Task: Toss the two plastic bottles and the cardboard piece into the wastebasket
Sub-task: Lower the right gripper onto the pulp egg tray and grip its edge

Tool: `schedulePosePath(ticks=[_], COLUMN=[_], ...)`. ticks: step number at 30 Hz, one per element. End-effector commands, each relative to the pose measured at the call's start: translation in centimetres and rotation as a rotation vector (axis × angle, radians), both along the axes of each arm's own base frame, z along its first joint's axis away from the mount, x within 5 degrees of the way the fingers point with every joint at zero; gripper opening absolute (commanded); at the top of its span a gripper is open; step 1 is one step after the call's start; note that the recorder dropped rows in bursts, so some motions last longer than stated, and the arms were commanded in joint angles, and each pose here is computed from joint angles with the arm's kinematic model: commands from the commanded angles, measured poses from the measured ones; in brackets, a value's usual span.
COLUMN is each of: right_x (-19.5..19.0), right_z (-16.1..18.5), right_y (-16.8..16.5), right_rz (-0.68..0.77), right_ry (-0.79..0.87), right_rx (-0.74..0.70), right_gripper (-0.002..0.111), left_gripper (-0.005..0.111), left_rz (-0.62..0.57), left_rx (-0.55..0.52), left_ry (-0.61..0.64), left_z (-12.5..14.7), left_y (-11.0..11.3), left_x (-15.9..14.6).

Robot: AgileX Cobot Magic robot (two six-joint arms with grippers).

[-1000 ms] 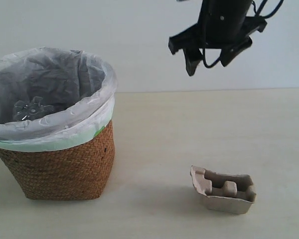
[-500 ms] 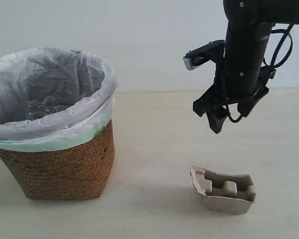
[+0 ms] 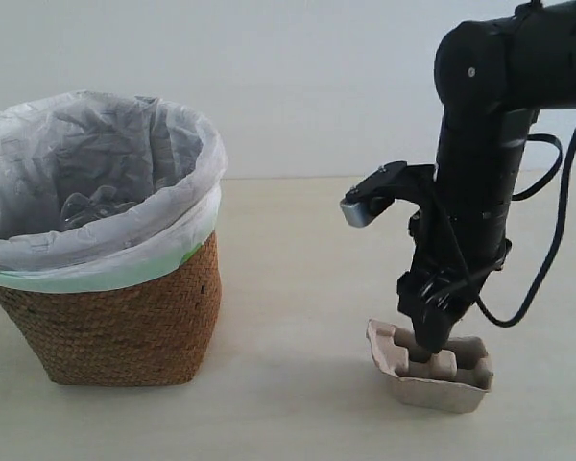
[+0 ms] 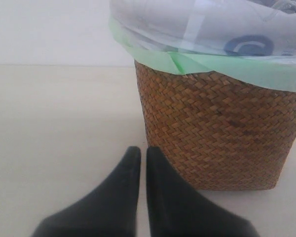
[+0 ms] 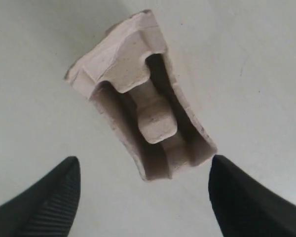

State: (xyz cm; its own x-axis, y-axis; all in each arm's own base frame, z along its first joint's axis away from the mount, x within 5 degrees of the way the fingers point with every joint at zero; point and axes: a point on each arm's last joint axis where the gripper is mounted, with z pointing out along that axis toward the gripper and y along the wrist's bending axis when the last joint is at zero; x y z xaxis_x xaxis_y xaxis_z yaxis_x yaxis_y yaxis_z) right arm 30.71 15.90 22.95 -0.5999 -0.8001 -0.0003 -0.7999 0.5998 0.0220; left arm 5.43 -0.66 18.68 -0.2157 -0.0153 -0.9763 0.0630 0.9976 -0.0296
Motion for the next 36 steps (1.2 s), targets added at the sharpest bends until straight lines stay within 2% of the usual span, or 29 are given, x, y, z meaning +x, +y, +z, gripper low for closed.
schedulePosePath(ticks=[1, 6, 9, 13, 26, 28, 31, 36], right_x=[-0.6, -1.1, -1.2, -0.9, 0.5, 0.6, 0.7, 0.8], right_z=[0.0, 0.0, -0.1, -0.4, -5.4, -5.8, -6.4, -7.3], right_y=[0.8, 1.7, 1.9, 1.8, 2.6, 2.6, 2.7, 2.8], right_rz=[0.092, 0.242, 0.282, 0.293, 0.305, 0.289, 0.278, 0.280], right_ry=[-0.014, -0.023, -0.030, -0.048, 0.036, 0.041, 0.043, 0.065], right_rx=[-0.032, -0.049, -0.070, -0.088, -0.130, -0.135, -0.139, -0.149], right_gripper=[0.065, 0.065, 0.065, 0.065, 0.065, 0.069, 0.080, 0.081], left_gripper=[0.004, 0.004, 0.004, 0.004, 0.004, 0.004, 0.004, 0.004], left_rz=[0.003, 0.003, 0.003, 0.003, 0.003, 0.003, 0.004, 0.004], left_rx=[0.000, 0.000, 0.000, 0.000, 0.000, 0.000, 0.000, 0.000], left_ry=[-0.001, -0.001, -0.001, -0.001, -0.001, -0.001, -0.003, -0.003], left_z=[-0.1, -0.1, -0.1, -0.1, -0.1, -0.1, -0.1, -0.1], left_y=[0.0, 0.0, 0.0, 0.0, 0.0, 0.0, 0.0, 0.0], left_x=[0.0, 0.0, 0.0, 0.0, 0.0, 0.0, 0.0, 0.0])
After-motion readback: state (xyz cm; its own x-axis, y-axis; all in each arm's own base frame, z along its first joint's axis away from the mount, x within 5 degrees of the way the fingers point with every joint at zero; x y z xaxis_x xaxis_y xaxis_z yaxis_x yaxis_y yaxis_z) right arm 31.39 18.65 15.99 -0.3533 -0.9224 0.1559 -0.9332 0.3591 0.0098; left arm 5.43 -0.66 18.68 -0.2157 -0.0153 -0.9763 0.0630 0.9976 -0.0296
